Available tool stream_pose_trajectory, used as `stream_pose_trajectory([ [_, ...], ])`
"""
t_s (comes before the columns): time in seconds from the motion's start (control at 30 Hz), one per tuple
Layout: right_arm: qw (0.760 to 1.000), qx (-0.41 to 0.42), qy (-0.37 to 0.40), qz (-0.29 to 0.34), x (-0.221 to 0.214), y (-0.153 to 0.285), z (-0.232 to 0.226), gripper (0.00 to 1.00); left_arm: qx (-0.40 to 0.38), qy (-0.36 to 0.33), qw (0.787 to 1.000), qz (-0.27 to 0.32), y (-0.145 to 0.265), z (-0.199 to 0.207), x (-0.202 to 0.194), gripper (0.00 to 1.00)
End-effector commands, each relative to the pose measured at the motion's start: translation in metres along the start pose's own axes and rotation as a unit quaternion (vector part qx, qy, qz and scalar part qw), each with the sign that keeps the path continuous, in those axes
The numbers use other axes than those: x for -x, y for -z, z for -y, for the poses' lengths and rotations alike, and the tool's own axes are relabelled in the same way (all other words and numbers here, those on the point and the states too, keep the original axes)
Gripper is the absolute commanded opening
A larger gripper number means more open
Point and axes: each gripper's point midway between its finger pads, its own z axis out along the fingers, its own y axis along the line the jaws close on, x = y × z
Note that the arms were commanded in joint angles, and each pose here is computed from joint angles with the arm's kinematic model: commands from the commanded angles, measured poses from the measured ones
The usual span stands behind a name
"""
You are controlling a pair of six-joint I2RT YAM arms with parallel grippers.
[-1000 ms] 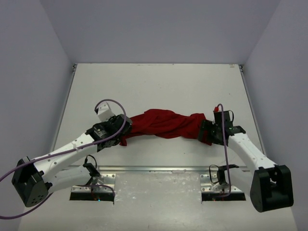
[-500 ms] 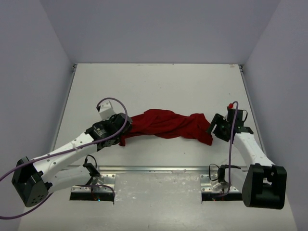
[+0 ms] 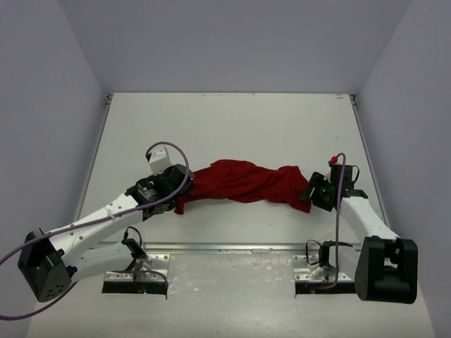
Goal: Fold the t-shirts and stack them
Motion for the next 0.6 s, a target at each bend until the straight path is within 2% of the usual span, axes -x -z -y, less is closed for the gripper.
stream_pose_trajectory([
  [0.0,0.999,-0.012,0.001,0.035,0.016,0.004,0.003,0.63,-0.021,0.014,1.0,0.012,0.002,0.015,0.015,0.0],
  [0.13,1.0,0.003,-0.009,0.007,0.004,-0.006,0.0,0.6,-0.029,0.013,0.999,0.008,0.001,0.018,0.013,0.0],
  [0.27,1.0,0.017,-0.011,0.011,0.004,-0.008,-0.004,0.47,-0.033,0.011,0.999,0.007,0.002,0.02,0.013,0.0],
  [0.33,1.0,0.022,-0.008,0.011,0.005,-0.006,-0.006,0.44,-0.034,0.011,0.999,0.008,0.002,0.019,0.014,0.0],
  [0.37,1.0,0.025,-0.006,0.01,0.004,-0.006,-0.007,0.39,-0.033,0.01,0.999,0.008,0.002,0.019,0.013,0.0],
  [0.5,0.999,0.019,0.001,0.027,0.008,0.002,-0.005,0.29,-0.037,0.013,0.999,0.008,0.003,0.019,0.014,0.0],
  [0.57,0.999,0.019,0.005,0.036,0.013,0.007,-0.007,0.2,-0.037,0.012,0.999,0.007,0.003,0.019,0.013,0.0],
])
